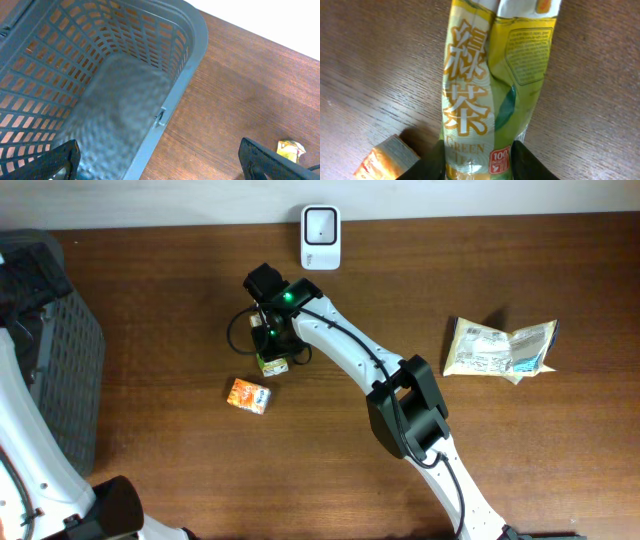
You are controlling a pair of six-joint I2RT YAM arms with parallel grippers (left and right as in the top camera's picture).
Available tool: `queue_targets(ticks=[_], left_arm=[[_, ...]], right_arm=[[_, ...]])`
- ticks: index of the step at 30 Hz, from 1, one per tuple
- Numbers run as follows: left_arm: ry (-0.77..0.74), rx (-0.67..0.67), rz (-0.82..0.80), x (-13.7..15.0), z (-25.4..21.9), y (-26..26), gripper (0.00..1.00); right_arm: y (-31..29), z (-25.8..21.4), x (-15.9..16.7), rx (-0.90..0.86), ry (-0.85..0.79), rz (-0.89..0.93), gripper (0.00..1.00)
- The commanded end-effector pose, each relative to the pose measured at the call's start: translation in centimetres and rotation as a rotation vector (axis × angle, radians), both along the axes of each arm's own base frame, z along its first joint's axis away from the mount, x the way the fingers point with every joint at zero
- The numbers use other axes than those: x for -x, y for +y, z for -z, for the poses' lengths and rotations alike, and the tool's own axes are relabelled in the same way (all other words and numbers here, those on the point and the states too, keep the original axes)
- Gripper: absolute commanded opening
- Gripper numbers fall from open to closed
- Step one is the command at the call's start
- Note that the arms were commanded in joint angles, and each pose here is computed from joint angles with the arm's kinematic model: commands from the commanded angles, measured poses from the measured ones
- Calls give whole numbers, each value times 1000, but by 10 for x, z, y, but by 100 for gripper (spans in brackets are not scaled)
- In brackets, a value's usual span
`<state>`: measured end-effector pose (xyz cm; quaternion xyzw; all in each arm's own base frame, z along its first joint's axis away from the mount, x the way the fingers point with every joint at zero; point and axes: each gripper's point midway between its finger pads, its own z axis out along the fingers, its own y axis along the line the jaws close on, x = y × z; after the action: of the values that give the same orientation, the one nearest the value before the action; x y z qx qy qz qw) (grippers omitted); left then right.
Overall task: Scan the item barcode
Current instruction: 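Reach the right gripper to the green POKKA tea carton and grasp it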
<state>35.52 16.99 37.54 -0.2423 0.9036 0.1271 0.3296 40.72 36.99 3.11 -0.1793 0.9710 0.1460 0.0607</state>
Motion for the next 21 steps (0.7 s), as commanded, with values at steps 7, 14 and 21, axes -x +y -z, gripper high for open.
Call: queue_targets(ticks=[7, 14, 21], left_arm=[[-1, -11, 8, 0, -2, 2, 99], [-1, -11, 8, 0, -2, 2, 99], [-1, -11, 8, 0, -2, 2, 99]], right_arm=[[-22, 36, 8, 121, 53, 7, 19], [-30, 37, 17, 154, 78, -53, 6], [-61, 33, 24, 213, 156, -42, 4]])
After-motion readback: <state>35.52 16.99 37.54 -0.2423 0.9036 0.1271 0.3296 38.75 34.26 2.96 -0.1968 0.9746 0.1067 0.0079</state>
